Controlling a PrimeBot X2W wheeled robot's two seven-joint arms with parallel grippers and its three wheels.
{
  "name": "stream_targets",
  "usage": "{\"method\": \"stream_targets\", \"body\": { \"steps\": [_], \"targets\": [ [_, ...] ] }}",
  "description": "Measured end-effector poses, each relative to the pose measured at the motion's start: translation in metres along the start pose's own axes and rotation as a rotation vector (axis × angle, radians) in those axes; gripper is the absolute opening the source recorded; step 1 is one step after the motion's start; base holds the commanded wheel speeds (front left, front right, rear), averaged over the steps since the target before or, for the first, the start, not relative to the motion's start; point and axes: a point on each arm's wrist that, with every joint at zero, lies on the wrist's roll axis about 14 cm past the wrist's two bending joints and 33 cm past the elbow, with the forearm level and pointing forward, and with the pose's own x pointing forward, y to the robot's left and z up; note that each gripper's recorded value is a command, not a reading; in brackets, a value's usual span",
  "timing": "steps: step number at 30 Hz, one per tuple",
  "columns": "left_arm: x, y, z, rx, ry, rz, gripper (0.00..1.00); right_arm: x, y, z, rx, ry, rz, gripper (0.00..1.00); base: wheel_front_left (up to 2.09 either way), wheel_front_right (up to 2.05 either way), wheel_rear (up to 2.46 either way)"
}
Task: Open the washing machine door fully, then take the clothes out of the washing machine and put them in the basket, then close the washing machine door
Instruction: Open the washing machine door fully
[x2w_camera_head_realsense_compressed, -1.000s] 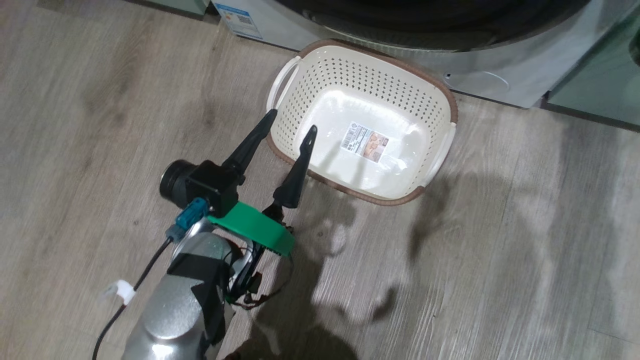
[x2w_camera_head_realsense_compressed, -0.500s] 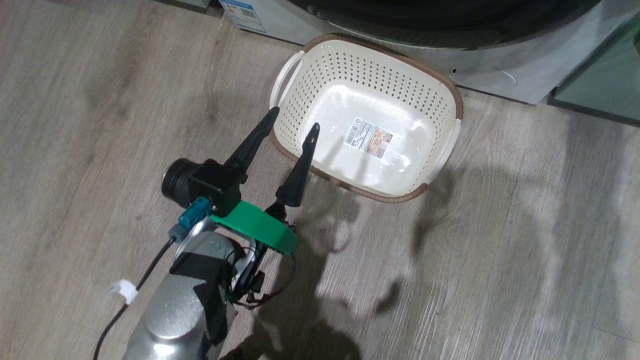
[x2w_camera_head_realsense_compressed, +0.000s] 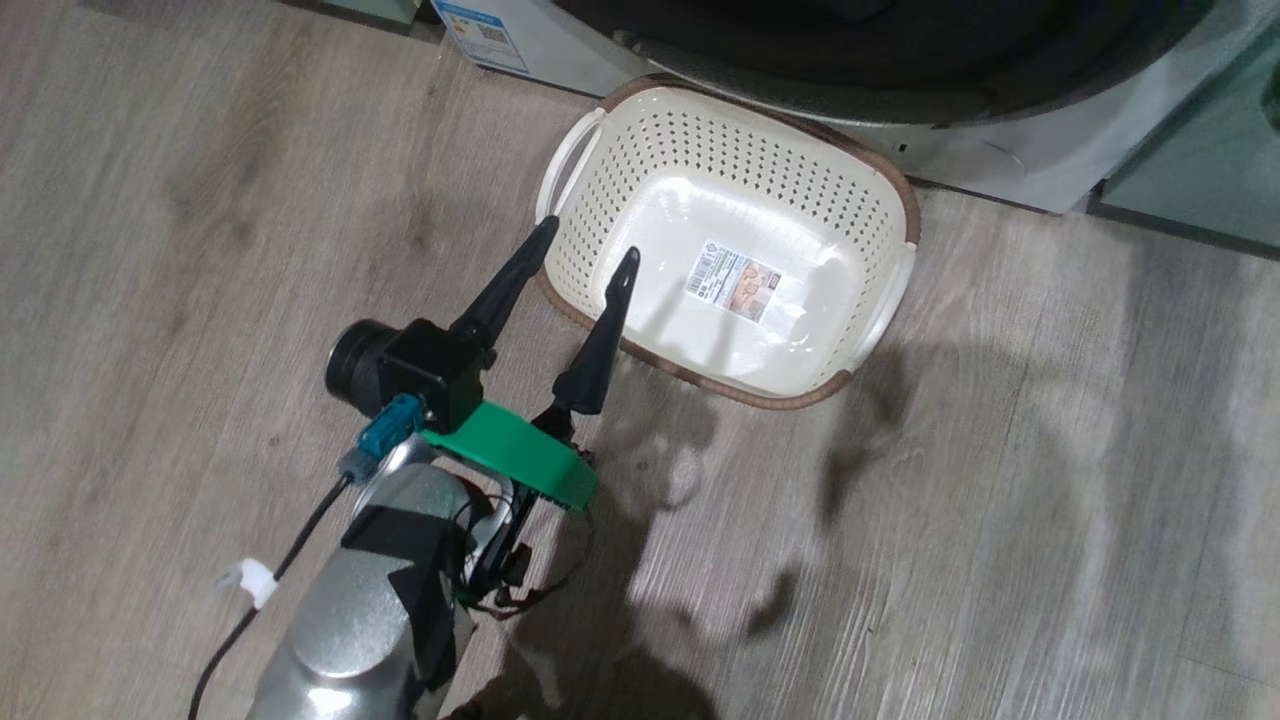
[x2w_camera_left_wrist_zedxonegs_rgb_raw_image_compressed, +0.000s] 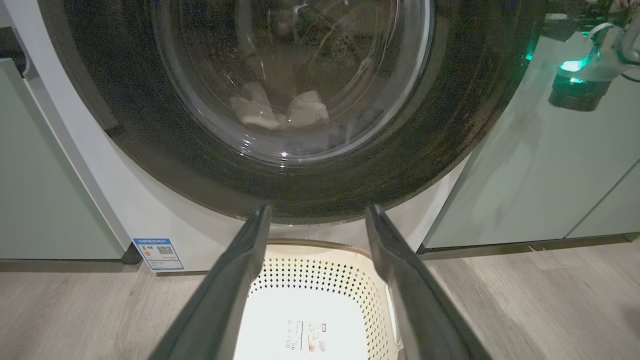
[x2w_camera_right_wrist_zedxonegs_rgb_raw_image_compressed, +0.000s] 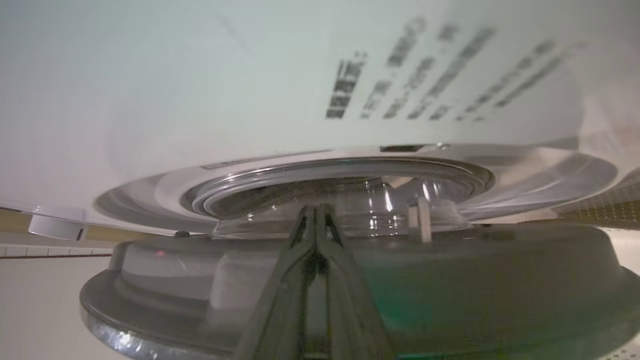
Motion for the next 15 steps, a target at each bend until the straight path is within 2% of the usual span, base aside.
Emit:
{"method": "stream_targets", "body": {
  "steps": [15],
  "targets": [
    [-0.001,-0.006,0.012,-0.008,-0.028,-0.012,1.00,-0.022,0.003,-0.047,-0.018,0.132,0.038,0.00,0.00,0.00,0.00]
  ]
}}
